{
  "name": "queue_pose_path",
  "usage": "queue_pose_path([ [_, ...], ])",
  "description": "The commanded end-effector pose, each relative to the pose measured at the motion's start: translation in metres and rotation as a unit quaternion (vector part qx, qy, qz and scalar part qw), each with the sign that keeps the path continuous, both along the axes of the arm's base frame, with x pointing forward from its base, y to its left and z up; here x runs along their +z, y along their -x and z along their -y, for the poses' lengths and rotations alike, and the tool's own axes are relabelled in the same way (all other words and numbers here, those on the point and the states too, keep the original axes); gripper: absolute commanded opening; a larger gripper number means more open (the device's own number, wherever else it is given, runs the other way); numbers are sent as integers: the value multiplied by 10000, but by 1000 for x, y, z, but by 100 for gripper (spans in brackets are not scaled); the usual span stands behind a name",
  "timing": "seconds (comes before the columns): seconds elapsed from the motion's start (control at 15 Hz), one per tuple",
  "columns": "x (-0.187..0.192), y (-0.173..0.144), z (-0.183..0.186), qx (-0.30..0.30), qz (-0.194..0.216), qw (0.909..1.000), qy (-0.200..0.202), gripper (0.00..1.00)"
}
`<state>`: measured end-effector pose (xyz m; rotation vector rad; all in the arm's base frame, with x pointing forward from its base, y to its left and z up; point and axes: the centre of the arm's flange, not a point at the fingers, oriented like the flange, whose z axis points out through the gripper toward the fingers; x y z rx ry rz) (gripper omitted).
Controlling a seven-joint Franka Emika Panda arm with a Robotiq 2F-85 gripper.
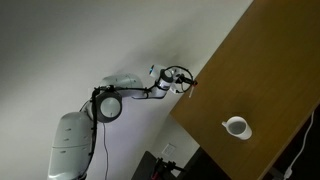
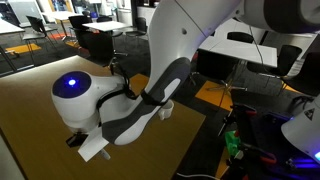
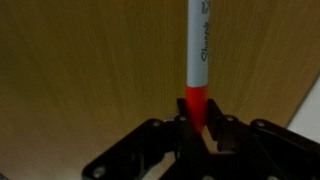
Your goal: Take the red marker out of the white mug and place it on the table
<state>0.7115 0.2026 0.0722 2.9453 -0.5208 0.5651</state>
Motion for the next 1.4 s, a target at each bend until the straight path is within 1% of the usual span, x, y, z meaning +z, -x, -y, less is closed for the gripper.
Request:
queue_pose_path([
  [0.0, -33, -15, -7, 40, -197, 9998, 72, 6],
  [0.27, -65, -14, -9, -102, -372, 9992, 39, 6],
  [0.67, -87, -15, -12, -275, -537, 9982, 19, 6],
  [0.73, -89, -15, -12, -293, -574, 9979, 17, 13],
  [0.8, -89, -16, -12, -352, -598, 9976, 16, 47],
  [0.87, -89, -16, -12, -378, -609, 9974, 19, 49],
  [0.93, -89, -16, -11, -410, -621, 9972, 34, 55],
  [1.13, -79, -17, -5, -498, -586, 9970, 79, 77],
  [1.33, -56, -15, 1, -537, -319, 9980, 107, 100],
])
